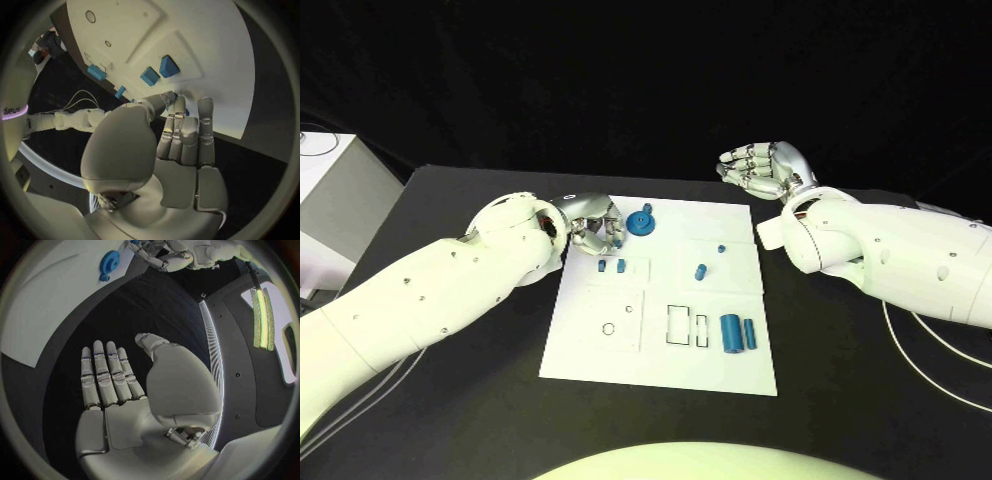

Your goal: Assemble the parts on the task board

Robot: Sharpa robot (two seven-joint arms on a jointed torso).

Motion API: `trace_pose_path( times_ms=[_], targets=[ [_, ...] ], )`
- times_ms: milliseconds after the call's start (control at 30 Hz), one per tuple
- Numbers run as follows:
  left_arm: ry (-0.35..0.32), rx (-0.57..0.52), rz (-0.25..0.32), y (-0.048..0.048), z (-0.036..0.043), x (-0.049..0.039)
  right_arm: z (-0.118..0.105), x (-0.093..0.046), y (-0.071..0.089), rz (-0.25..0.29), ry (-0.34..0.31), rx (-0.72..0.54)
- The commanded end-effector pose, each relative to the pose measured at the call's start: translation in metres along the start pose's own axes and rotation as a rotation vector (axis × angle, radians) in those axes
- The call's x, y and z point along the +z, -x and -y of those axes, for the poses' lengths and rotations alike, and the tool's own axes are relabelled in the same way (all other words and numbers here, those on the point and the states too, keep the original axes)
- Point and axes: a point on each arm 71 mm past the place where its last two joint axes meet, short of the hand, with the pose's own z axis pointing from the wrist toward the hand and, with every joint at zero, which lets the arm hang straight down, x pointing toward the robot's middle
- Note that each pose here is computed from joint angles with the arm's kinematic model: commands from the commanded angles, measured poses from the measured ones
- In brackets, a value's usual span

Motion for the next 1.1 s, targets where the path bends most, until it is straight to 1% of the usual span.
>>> trace_pose_path(
  times_ms=[33,567,900,1033,1100],
  targets=[
    [0.006,0.002,0.02,0.0012,0.0008,0.0,-0.001,0.0,-0.001,-0.014,0.014,0.003],
    [0.019,0.004,0.013,0.0014,-0.0009,-0.0016,0.0,-0.001,-0.001,-0.014,0.013,0.002],
    [0.019,0.005,0.002,0.0007,-0.0014,-0.005,0.001,-0.001,0.001,-0.013,0.006,0.001],
    [0.025,-0.002,0.013,0.0025,-0.0044,-0.008,0.003,-0.002,0.001,-0.03,-0.002,-0.007],
    [0.033,-0.014,0.032,0.0058,-0.008,-0.0108,0.004,-0.002,0.002,-0.055,0.0,-0.027]
  ],
)
